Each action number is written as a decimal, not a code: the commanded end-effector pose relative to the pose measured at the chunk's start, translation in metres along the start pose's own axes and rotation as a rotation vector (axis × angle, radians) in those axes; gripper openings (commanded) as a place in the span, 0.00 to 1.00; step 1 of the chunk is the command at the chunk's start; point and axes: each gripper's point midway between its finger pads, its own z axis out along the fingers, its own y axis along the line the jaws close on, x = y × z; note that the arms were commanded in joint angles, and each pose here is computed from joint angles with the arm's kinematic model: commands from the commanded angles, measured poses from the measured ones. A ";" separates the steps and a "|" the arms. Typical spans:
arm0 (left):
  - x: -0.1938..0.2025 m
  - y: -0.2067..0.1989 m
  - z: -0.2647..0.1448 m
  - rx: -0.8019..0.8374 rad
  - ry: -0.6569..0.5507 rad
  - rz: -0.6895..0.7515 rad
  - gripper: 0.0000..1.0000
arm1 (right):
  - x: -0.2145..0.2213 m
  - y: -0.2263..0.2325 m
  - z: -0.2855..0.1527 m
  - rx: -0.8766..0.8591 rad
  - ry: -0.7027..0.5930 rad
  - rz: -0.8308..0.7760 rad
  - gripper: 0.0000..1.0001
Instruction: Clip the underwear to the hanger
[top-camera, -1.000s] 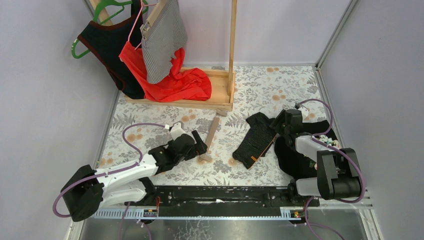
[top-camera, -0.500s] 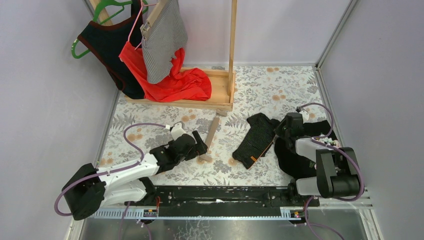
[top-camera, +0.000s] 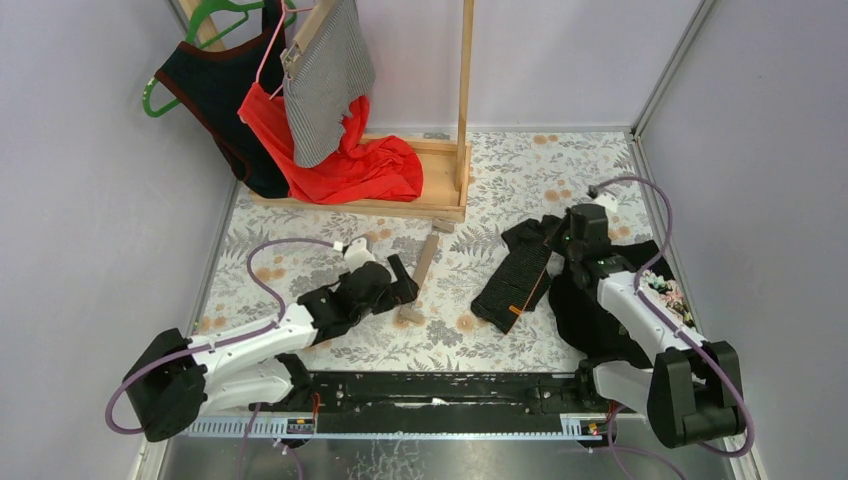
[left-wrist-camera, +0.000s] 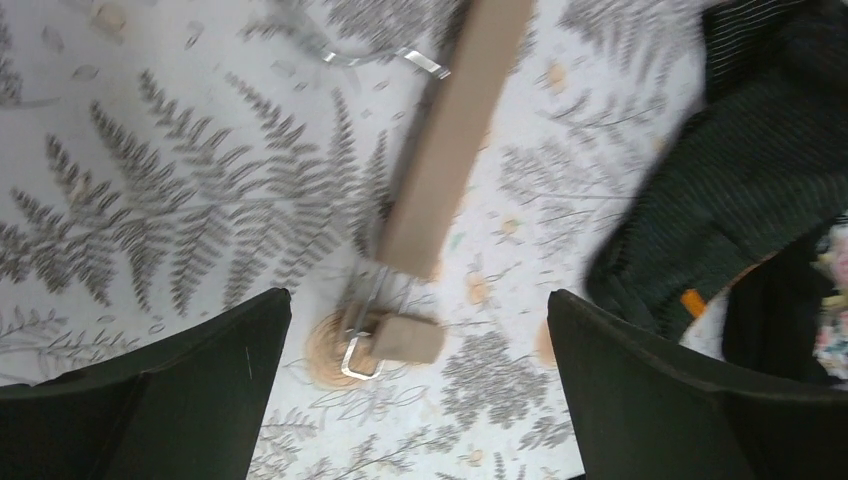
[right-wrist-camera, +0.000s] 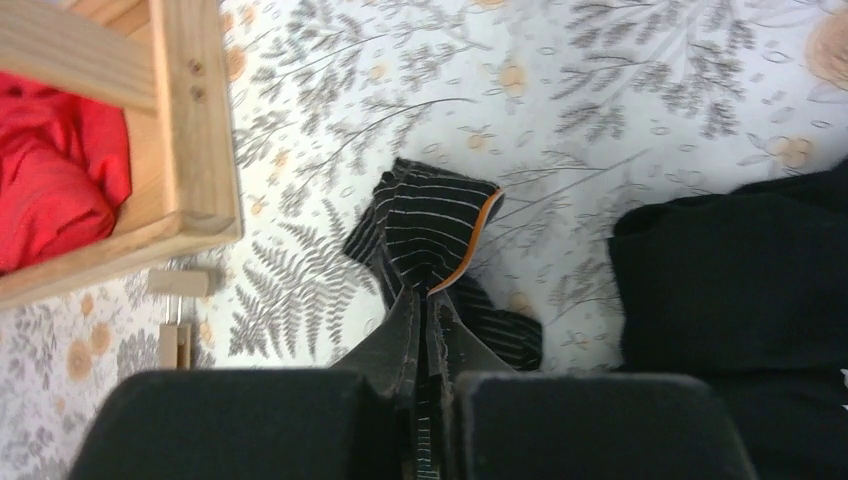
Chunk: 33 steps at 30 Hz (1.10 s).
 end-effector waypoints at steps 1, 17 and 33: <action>-0.040 -0.030 -0.013 0.061 -0.106 0.022 1.00 | -0.005 0.023 -0.010 0.057 0.005 -0.168 0.00; -0.079 -0.030 -0.034 0.083 -0.191 0.006 1.00 | 0.061 0.101 0.012 0.061 0.147 -0.456 0.01; -0.082 -0.012 -0.020 0.060 -0.181 -0.016 1.00 | 0.098 0.188 0.010 -0.226 0.204 -0.522 0.62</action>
